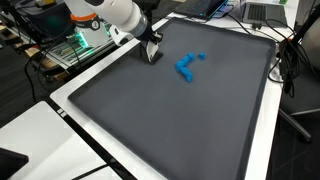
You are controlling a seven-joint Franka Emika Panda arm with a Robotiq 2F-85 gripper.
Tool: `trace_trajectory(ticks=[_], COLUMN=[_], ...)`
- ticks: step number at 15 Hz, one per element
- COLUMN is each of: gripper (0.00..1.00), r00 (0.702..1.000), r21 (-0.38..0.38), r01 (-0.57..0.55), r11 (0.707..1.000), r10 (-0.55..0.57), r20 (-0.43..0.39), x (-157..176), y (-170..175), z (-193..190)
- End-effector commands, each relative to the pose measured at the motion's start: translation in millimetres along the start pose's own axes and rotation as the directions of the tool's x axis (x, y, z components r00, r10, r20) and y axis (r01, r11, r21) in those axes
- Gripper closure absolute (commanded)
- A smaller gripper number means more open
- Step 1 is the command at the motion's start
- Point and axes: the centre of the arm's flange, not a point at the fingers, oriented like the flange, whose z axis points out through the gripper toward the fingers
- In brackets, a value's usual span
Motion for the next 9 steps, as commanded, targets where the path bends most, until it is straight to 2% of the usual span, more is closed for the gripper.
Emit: trace_trajectory(ticks=[1, 9], gripper=[0.99, 0.99], r00=[1.0, 1.0], r21=[0.068, 0.102], r01=[0.01, 0.009], r11=[0.998, 0.995], r10=[-0.009, -0.006], r20=[-0.017, -0.029], x=[-7.8, -2.0], y=[12.4, 17.5], z=[4.8, 13.5])
